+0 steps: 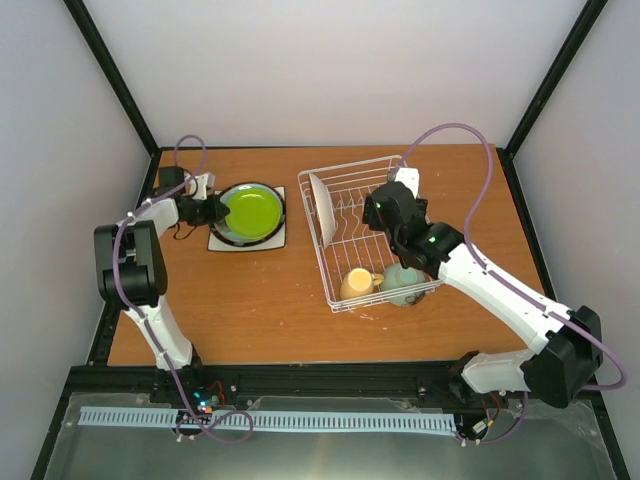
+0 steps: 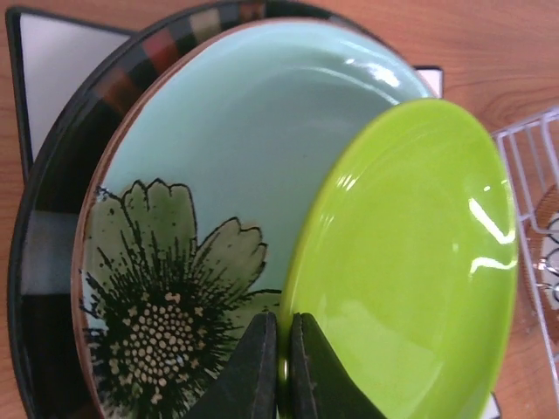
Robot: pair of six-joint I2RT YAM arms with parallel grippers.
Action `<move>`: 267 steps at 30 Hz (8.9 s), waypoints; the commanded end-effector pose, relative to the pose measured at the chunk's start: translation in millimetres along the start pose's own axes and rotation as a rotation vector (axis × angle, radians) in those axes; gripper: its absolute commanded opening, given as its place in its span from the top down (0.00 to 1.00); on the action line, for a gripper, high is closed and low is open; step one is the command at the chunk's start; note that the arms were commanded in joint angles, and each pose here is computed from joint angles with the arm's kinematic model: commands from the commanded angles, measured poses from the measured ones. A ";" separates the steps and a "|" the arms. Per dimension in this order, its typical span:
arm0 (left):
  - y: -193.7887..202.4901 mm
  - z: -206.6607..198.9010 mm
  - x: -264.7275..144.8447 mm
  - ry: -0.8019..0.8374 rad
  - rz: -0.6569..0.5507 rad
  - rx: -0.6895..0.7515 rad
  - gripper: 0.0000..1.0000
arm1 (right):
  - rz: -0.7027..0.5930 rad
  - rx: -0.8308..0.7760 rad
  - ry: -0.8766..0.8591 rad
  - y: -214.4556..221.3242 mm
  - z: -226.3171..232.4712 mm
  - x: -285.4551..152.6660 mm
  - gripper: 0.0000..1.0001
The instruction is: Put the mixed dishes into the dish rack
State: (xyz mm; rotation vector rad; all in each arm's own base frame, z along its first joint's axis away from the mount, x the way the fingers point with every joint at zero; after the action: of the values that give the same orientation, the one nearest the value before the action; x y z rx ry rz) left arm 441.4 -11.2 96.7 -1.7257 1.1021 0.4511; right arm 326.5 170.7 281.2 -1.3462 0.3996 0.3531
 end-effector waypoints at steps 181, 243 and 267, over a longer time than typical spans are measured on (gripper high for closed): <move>13.2 18.7 -21.2 -0.214 -0.012 -0.075 0.50 | -0.100 -0.028 -0.128 -29.5 3.3 -5.2 0.45; -66.8 -69.2 -71.0 0.267 -0.189 0.101 0.99 | -0.094 0.005 -0.298 -29.3 24.0 -10.9 0.49; -108.9 -142.2 -182.7 0.465 -0.383 0.277 0.99 | 0.357 0.103 -1.168 7.9 145.7 6.7 0.42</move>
State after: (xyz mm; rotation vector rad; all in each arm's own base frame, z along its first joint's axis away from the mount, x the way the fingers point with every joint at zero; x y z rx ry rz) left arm 424.9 -31.6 297.7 -1.8048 1.0444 -0.1389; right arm 344.8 298.6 266.5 -0.9446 -0.1707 1.1830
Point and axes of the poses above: each gripper's point midway between its finger pads, its own x axis out along the fingers, its own z axis along the line the jaws close on, y = z × x, the point moved 3 cm from there along -x, back along the fingers, and after that the axes turned 6 degrees about x, right-handed, at the moved point
